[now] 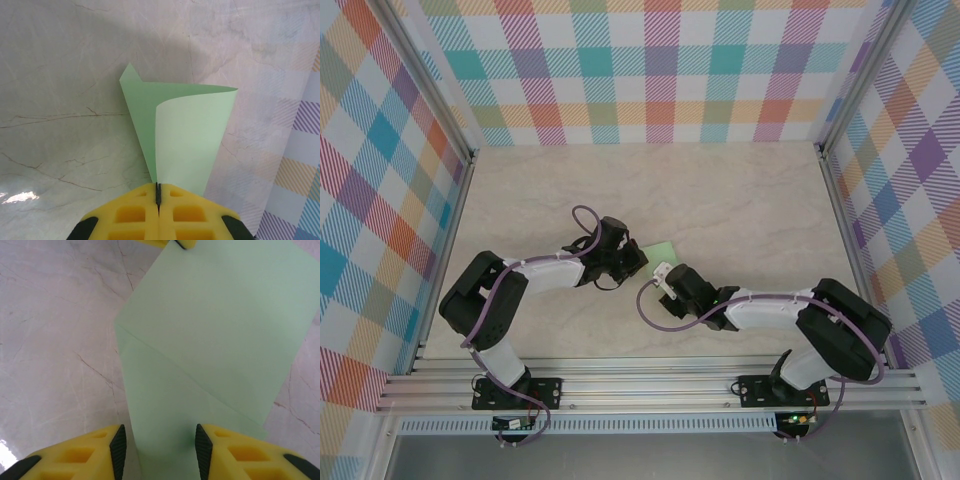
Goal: Fold a paper plane with a square sheet of paper (pick it up from the middle)
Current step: Fold the wing for the fifth time at the center of the table.
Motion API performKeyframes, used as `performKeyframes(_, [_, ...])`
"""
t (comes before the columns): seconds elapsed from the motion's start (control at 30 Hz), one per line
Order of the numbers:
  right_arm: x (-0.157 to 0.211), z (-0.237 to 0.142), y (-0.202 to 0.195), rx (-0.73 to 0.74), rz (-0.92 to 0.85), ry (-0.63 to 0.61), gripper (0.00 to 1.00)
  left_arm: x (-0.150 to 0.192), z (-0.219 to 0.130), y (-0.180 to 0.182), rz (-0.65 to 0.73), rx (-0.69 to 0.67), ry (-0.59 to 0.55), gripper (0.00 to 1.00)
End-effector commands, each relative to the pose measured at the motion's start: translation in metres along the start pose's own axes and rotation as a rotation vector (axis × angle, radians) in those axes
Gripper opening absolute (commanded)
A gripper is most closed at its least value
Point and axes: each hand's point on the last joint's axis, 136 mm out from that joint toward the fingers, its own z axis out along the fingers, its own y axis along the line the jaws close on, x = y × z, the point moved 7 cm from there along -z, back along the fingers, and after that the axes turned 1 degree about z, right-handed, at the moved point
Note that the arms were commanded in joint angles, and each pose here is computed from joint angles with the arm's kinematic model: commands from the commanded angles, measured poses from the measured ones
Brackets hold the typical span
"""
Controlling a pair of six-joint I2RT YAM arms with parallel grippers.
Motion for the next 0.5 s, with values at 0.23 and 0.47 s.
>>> performKeyframes(0.23, [-0.0096, 0.0053, -0.0002, 0.035, -0.01, -0.024, 0.35, -0.0095, -0.0064, -0.01, 0.013, 0.019, -0.011, 0.0])
performKeyframes(0.47, [-0.0085, 0.0083, -0.0015, 0.055, 0.009, -0.02, 0.31, -0.0108, -0.0069, -0.0094, 0.012, 0.014, -0.009, 0.0])
